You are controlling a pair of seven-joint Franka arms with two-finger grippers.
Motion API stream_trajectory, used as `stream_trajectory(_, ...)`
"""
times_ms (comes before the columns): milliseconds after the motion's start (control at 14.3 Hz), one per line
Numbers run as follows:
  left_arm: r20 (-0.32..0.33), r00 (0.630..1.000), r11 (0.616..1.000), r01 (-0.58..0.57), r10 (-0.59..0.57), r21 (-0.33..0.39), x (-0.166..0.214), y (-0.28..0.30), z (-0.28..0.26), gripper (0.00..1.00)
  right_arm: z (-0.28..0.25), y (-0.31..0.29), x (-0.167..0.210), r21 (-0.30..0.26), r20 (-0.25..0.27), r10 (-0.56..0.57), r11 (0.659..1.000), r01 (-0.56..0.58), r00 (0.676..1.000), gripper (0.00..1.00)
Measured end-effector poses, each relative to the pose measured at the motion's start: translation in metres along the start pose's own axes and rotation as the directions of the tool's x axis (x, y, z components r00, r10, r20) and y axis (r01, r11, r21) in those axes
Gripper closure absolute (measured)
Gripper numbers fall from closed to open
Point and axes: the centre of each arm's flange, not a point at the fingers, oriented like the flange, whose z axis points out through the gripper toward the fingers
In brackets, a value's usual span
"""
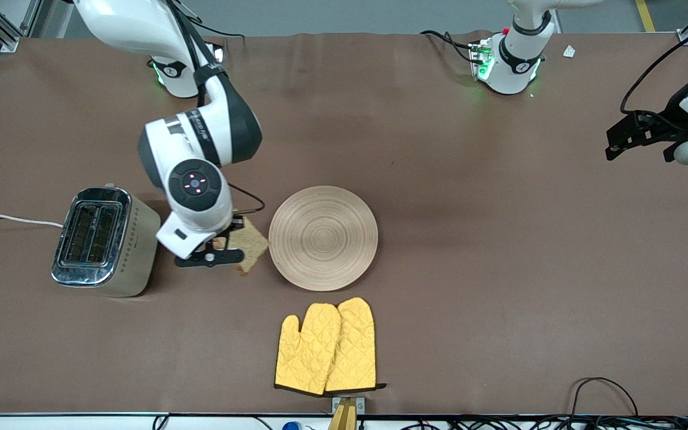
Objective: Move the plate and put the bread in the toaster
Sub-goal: 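Carry the bread with the right gripper above the toaster slot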
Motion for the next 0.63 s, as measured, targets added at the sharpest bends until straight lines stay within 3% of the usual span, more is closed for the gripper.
stream_trajectory(350,0.017,0.998,0.998,0.067,-0.067,0.001,0.001,0.002,0.008,0.00,-0.004,0.097,-0.001,-0.140,0.144,-0.227,0.959,0.247,0.963,0.96)
stream_trajectory(630,0.060,0.994,0.996,0.086,-0.086,0.007,-0.001,0.005,0.019,0.00,0.006,0.136,-0.008,-0.227,0.280,-0.261,0.917,0.327,0.924,0.96)
